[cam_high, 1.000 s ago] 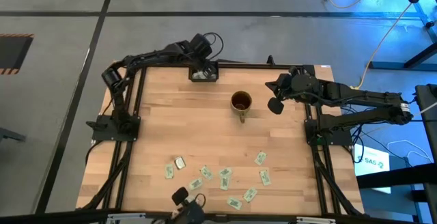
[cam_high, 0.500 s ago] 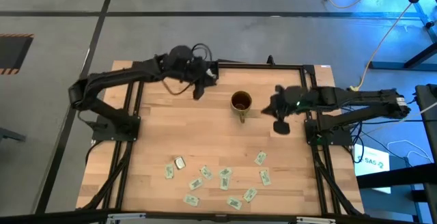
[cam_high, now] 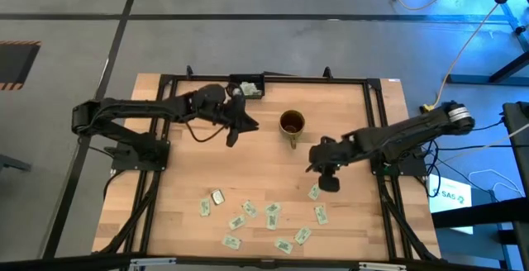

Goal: Pick and place Stevia / Truvia into bins
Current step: Put the stevia packet into the black container

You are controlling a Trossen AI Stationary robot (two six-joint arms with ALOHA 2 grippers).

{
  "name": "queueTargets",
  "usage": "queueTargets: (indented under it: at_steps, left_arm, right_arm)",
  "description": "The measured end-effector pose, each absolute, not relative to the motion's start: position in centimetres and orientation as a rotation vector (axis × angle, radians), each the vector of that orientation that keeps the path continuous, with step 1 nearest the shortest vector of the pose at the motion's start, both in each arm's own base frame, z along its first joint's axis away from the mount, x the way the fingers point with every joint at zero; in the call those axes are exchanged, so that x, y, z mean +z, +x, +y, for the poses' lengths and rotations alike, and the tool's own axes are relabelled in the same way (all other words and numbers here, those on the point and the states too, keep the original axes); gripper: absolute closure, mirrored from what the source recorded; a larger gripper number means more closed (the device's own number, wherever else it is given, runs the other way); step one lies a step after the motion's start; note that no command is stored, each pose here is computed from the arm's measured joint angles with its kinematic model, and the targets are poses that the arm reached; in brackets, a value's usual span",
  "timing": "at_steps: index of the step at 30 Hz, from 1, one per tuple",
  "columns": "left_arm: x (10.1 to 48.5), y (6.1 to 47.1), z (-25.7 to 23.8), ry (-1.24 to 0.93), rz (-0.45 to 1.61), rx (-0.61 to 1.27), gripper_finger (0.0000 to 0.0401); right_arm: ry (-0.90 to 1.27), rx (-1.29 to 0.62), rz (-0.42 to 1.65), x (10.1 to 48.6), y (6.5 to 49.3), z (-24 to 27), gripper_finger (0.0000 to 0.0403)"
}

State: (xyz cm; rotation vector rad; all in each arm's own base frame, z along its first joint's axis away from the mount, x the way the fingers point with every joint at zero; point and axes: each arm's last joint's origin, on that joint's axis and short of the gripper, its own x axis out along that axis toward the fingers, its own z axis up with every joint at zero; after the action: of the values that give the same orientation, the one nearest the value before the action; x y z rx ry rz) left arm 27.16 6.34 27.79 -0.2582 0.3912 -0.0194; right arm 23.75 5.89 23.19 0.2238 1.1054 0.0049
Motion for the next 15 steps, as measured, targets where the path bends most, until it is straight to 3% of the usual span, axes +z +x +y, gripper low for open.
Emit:
queueTargets:
  at_steps: [10, 15]
  left_arm:
    - [27.8, 27.3, 6.0, -0.219, 0.391, -0.036, 0.0329]
    - [27.7, 27.3, 6.0, -0.21, 0.391, -0.038, 0.0329]
  right_arm:
    - [0.398, -0.175, 1.279, 19.0, 25.1, 8.0, 0.0296]
    - [0.463, -0.269, 1.341, 17.2, 25.4, 8.9, 0.0279]
